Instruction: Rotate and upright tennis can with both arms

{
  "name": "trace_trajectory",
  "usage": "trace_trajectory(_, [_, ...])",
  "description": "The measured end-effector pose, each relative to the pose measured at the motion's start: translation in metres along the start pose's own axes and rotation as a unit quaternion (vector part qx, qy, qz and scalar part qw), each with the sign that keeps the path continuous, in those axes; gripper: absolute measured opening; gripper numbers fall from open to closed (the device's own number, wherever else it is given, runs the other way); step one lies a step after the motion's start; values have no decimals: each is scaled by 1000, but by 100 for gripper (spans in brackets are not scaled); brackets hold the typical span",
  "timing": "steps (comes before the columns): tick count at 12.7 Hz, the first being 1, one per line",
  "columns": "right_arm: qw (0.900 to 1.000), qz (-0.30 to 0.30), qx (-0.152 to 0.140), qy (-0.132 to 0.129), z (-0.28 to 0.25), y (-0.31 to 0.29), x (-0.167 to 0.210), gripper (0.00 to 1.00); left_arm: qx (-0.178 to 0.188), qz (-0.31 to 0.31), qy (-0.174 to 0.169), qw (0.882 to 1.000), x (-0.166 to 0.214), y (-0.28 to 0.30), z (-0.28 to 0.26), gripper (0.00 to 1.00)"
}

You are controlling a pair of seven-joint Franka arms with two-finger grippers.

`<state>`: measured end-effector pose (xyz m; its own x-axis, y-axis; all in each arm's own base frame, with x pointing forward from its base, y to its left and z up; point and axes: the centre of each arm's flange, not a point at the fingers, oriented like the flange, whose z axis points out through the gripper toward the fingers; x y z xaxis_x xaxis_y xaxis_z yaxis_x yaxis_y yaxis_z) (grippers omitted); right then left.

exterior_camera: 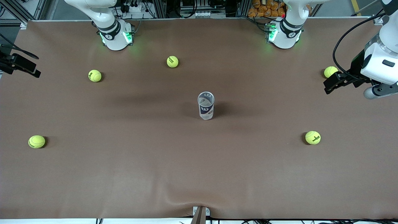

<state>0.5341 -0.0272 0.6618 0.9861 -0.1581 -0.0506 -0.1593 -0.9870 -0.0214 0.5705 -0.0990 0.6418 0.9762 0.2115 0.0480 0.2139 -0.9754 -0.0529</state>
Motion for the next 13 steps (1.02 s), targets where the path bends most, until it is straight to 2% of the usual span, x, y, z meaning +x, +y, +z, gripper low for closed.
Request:
trace_trajectory(6, [1000, 0, 0, 0, 0, 0, 0, 100, 8, 34, -1, 999, 8, -49, -2, 100])
trace_trajectory(11, [1000, 0, 0, 0, 0, 0, 0, 100, 16, 50, -5, 999, -29, -43, -4, 100])
trace_trajectory(13, [1000, 0, 0, 0, 0, 0, 0, 100, 3, 50, -7, 999, -36, -41, -7, 100])
